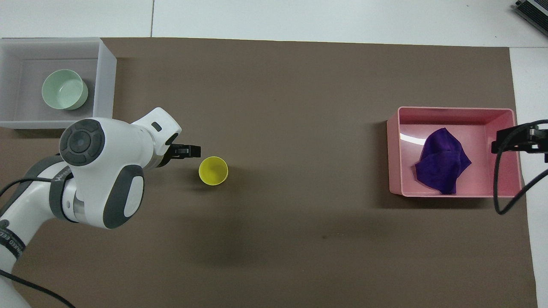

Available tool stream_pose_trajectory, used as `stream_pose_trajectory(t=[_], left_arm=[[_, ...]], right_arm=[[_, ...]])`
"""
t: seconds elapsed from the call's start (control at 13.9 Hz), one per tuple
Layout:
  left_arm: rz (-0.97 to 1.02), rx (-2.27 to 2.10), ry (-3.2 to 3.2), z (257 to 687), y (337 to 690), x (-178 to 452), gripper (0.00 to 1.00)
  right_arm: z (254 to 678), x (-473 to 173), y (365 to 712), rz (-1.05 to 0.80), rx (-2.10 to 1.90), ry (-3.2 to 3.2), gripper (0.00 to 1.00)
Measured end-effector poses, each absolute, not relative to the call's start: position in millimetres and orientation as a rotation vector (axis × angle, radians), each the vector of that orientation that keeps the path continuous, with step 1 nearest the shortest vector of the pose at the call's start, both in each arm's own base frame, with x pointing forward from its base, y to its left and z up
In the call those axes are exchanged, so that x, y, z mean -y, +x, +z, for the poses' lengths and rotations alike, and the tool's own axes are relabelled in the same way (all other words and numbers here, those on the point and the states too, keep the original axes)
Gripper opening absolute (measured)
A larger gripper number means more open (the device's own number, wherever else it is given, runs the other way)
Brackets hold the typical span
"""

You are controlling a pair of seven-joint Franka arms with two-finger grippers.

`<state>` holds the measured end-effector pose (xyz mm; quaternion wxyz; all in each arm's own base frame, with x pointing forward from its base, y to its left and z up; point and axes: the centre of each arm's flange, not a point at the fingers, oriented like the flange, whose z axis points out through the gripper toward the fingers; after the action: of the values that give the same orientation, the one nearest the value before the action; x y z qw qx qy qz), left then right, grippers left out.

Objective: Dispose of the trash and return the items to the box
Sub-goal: 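Reach the left gripper to the yellow cup and grasp its rim, then carry the yellow cup with the left gripper into the clear box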

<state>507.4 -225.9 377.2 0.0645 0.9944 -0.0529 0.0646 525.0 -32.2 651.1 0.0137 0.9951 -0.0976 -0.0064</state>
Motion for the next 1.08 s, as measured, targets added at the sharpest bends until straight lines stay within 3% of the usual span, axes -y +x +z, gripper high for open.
stream_pose_trajectory(t=[0.29,0.79,0.87,1.08], left_arm=[[0.263,0.193,2.984,355,490,236,0.95],[0.269,0.198,2.984,347,484,235,0.10],[0.279,0.194,2.981,350,486,235,0.03],[0.348,0.142,2.963,373,501,222,0.03]], right_arm=[[639,31,527,-0.059,0.302,3.098,1.00],[637,25,525,-0.068,0.217,3.107,1.00],[637,24,525,-0.068,0.206,3.108,1.00],[637,23,525,-0.067,0.201,3.108,1.00]])
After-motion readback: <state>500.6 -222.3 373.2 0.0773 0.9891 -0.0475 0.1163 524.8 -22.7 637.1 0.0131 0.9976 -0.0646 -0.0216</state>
